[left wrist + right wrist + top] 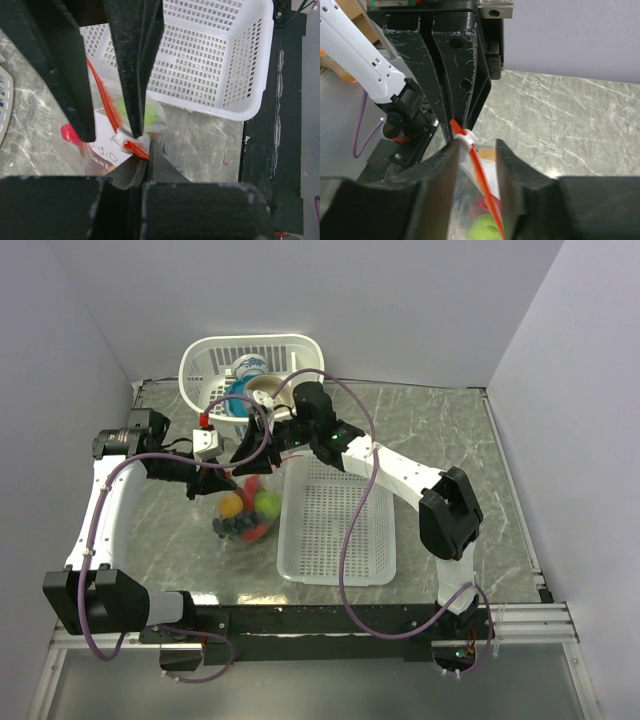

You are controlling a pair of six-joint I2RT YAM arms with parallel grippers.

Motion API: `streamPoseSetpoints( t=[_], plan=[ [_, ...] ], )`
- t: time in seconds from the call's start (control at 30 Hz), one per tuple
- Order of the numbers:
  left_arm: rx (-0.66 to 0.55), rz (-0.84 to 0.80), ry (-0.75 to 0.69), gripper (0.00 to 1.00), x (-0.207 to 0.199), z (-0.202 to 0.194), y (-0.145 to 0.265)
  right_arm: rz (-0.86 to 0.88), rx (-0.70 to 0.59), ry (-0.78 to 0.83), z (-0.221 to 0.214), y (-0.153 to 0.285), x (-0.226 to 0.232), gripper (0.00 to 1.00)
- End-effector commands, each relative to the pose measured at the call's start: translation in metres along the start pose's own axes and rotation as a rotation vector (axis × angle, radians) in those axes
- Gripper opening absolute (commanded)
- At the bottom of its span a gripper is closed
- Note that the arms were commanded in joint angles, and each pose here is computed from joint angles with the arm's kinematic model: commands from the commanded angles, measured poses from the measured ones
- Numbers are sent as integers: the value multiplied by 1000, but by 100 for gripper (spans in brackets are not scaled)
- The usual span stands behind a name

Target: Open the zip-top bag and remove the fake food

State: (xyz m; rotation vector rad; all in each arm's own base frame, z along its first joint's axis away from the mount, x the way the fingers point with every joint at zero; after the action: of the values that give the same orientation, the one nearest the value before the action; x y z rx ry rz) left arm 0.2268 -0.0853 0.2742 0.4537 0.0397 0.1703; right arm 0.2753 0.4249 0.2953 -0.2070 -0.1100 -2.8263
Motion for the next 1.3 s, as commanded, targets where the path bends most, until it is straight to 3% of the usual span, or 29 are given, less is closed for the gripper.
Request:
streamPoseSetpoints(
  t=[0.0, 0.17, 0.27, 0.3, 0.33, 0.37, 0.43, 0.53, 0.57, 0.6, 0.7, 0.83, 1.27],
  plan=[
    [-33, -6, -36, 2, -10, 10, 2, -17, -24, 71, 21, 0, -3, 37],
    [-30, 3, -36, 2, -8, 10, 2, -12, -11, 68, 21, 0, -3, 22],
    [-24, 10, -37, 2, -6, 9, 2, 1, -9, 61, 23, -1, -2, 24],
    [-19, 14, -40, 2, -6, 8, 3, 1, -10, 62, 24, -1, -1, 32],
    [-16, 15, -38, 2, -5, 7, 2, -1, -7, 52, 22, -1, -2, 55],
    [-13, 16, -42, 2, -5, 7, 2, 1, -6, 57, 21, -1, -1, 62],
    [-12, 16, -43, 1, -5, 6, 2, 20, 0, 57, 21, 1, 2, 74],
    [-10, 10, -63, 2, -6, 7, 3, 69, 11, 47, 17, 3, 1, 79],
    [-7, 5, -60, 1, -8, 6, 3, 86, 10, 31, 17, 4, 0, 76],
    [-6, 9, -62, 2, -8, 7, 4, 91, 4, 24, 19, 5, -5, 66],
    [6, 27, -69, 2, -5, 6, 5, 121, -5, -3, 22, 8, -4, 50],
    [14, 42, -72, 2, -1, 4, 4, 113, -4, -4, 18, 8, -2, 40],
    [9, 43, -62, 2, 4, 3, 2, 108, 15, -25, 13, 7, -3, 50]
  ],
)
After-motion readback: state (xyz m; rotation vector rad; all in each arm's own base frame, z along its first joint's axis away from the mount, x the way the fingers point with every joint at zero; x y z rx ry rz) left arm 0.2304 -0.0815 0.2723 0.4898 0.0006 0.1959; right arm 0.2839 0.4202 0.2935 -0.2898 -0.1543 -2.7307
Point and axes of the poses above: each gripper's point midway between its finger pads, its own y axis back along the fingers, its own x axis along the line the jaws close on, z = x × y, the point moved 5 cm from there along y, back along the fingers, and after that the axes turned 3 degrees about -y, right-handed, at the moved point
